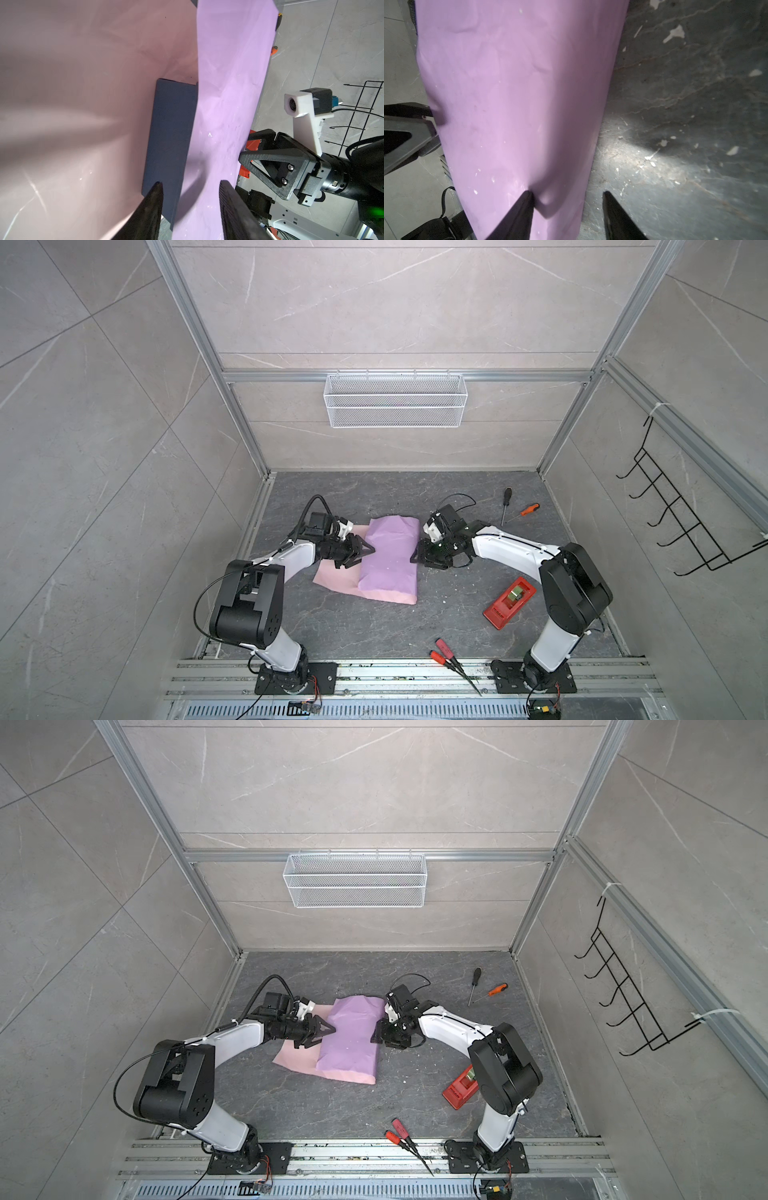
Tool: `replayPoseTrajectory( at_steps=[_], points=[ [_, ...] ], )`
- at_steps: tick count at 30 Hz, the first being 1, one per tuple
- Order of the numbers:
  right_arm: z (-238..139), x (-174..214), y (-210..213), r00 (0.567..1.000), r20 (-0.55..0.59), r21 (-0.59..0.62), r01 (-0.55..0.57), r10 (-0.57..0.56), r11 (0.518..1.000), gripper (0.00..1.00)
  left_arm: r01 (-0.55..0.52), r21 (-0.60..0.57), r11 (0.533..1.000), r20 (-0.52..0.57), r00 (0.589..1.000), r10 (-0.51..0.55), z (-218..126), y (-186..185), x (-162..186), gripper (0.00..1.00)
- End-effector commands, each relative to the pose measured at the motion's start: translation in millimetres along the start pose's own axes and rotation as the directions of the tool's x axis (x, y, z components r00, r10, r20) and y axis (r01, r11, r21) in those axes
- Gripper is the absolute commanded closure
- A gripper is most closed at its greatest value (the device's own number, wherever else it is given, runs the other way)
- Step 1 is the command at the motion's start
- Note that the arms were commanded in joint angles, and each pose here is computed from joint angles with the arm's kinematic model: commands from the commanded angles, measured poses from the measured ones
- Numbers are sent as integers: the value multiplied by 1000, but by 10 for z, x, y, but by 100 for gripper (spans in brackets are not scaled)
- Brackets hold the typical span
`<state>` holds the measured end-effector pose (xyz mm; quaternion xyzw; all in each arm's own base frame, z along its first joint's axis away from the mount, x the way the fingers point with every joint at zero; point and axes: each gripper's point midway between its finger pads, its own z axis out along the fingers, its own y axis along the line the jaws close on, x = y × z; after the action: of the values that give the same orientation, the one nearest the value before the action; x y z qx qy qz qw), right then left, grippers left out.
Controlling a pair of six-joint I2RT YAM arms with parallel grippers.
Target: Wrap the gift box in paper
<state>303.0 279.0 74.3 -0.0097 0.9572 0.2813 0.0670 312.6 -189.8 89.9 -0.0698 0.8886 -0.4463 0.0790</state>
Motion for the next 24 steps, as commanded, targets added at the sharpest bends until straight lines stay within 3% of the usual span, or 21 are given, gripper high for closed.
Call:
replayPoseTrajectory(
  at_steps=[1, 16, 24],
  points=[
    [66, 53, -172, 1000, -27, 62, -12, 14, 998, 45, -71, 17, 997, 26, 997, 71, -101, -127, -23, 58],
    [14, 12, -115, 1000, -17, 53, -6, 7, 999, 45, -75, -55, 996, 43, 996, 77, -100, 91, -78, 96],
    [-114, -68, 56, 1000, 17, 9, 12, -13, 1000, 43, -105, -75, 992, -2, 994, 105, 28, 112, 57, 99]
  ],
)
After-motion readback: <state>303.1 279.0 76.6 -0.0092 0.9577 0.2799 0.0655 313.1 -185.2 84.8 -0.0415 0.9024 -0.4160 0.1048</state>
